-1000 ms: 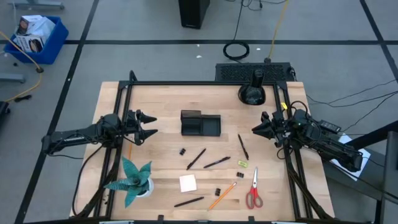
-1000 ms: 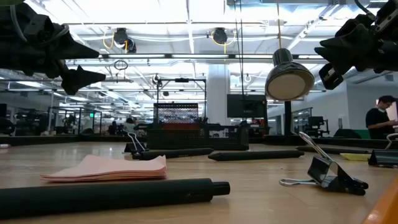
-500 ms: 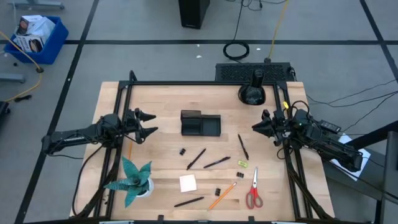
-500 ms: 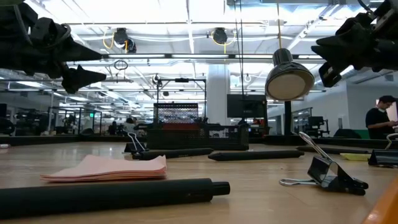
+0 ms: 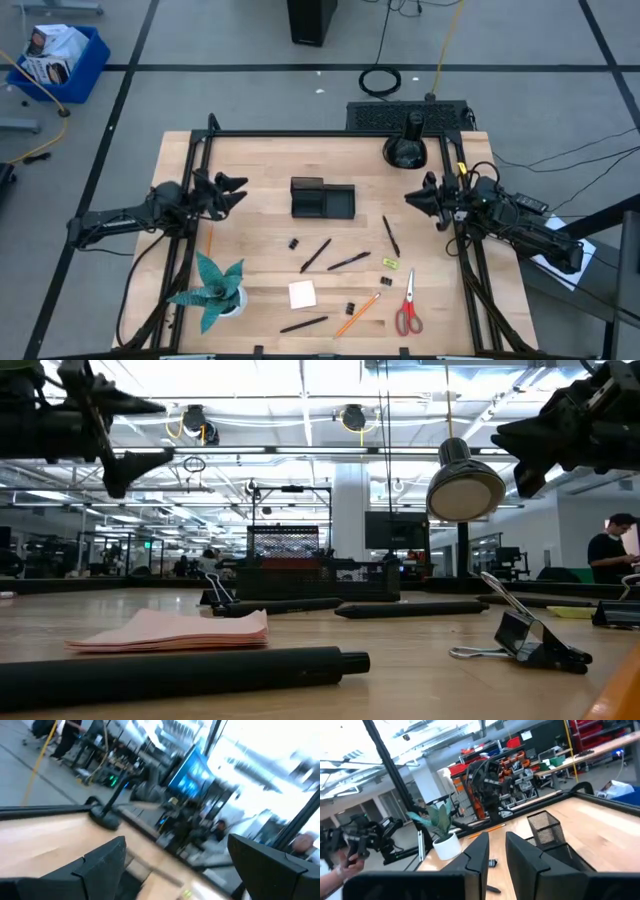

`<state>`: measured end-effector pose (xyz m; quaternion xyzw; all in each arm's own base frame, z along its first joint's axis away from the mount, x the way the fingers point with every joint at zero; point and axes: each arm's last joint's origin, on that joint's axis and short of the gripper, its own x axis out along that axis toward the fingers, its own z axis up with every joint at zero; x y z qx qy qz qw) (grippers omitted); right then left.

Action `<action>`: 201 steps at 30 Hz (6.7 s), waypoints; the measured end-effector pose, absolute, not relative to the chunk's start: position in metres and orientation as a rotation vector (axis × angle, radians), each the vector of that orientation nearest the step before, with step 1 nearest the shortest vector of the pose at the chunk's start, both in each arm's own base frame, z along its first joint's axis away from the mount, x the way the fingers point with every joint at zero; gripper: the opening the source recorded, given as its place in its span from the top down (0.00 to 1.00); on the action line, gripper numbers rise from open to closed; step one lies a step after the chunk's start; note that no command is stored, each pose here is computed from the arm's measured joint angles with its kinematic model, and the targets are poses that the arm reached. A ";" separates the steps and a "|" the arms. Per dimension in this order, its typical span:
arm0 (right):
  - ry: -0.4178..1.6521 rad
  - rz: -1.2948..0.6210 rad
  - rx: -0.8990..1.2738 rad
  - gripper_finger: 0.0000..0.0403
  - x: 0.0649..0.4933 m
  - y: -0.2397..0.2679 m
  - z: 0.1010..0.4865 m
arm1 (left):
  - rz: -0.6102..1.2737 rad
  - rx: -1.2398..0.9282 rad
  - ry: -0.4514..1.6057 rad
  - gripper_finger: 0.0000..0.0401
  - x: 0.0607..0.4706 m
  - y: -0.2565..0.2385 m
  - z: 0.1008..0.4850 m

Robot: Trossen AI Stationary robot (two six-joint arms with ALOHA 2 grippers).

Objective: Pick and place office supplies into organizer
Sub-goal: Put the black binder clip into the black desk organizer

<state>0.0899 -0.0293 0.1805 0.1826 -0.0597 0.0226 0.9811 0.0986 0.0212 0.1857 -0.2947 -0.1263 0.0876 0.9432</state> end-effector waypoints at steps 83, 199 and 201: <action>0.648 -0.048 -0.065 0.78 0.228 0.183 0.199 | 0.303 -0.424 0.000 0.12 0.115 0.026 0.163; 1.201 -0.514 -0.266 0.74 0.239 0.237 0.144 | 0.244 -0.442 0.147 0.12 0.114 0.022 0.150; 1.201 -0.516 -0.265 0.74 0.241 0.236 0.144 | 0.244 -0.443 0.146 0.12 0.114 0.022 0.151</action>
